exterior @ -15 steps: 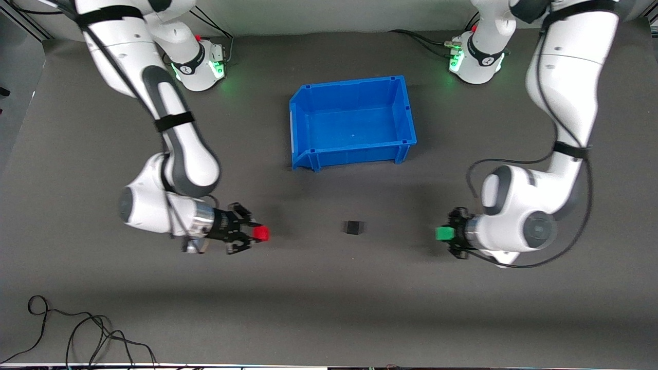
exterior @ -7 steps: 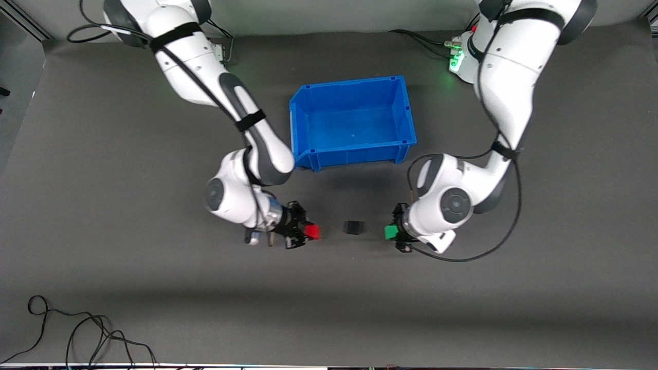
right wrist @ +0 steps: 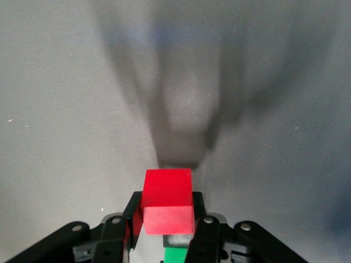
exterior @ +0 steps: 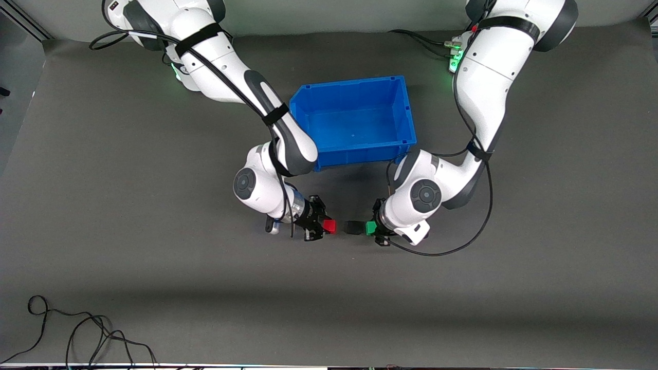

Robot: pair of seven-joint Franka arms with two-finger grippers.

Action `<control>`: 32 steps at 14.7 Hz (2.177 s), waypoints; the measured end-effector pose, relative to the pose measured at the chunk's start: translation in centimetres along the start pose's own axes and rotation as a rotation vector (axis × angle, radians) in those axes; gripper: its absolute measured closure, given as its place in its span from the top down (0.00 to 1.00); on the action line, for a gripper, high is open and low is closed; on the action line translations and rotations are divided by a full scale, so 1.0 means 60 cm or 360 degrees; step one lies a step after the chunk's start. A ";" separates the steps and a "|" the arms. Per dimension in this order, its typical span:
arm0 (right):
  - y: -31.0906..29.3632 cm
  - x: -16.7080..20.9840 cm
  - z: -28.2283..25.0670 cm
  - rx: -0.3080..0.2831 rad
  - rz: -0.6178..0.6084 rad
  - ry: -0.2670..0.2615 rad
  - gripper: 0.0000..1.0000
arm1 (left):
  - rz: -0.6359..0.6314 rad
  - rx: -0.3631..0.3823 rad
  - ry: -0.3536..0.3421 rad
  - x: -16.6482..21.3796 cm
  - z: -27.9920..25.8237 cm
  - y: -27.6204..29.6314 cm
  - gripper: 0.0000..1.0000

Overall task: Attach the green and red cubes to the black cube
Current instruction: 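Carry the red and green cubes to either side of the black cube, then open both grippers, releasing the cubes against the black cube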

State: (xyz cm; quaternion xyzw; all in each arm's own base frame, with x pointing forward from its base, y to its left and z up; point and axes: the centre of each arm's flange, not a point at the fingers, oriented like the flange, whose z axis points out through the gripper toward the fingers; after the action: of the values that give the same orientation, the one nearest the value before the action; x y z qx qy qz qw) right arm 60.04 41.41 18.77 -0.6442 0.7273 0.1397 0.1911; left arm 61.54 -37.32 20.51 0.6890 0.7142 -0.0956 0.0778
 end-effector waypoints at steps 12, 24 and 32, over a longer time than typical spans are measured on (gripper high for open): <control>0.027 -0.036 0.039 0.0036 0.0079 -0.0006 0.40 | -0.0002 -0.0014 0.0007 -0.002 0.022 -0.003 0.87; -0.024 -0.130 -0.111 0.0072 -0.0511 0.0269 1.00 | 0.0674 0.0157 0.0202 0.317 -0.236 0.044 1.00; -0.108 -0.021 -0.533 -0.0378 -0.1262 0.0472 1.00 | 0.1713 0.0346 0.0175 0.554 -0.538 -0.030 1.00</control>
State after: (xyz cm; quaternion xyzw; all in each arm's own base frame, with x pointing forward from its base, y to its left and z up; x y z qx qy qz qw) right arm 63.43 27.31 48.04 -0.9042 0.4222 0.0441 0.0480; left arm 59.12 2.73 43.77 0.9649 0.2503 -0.0793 0.0066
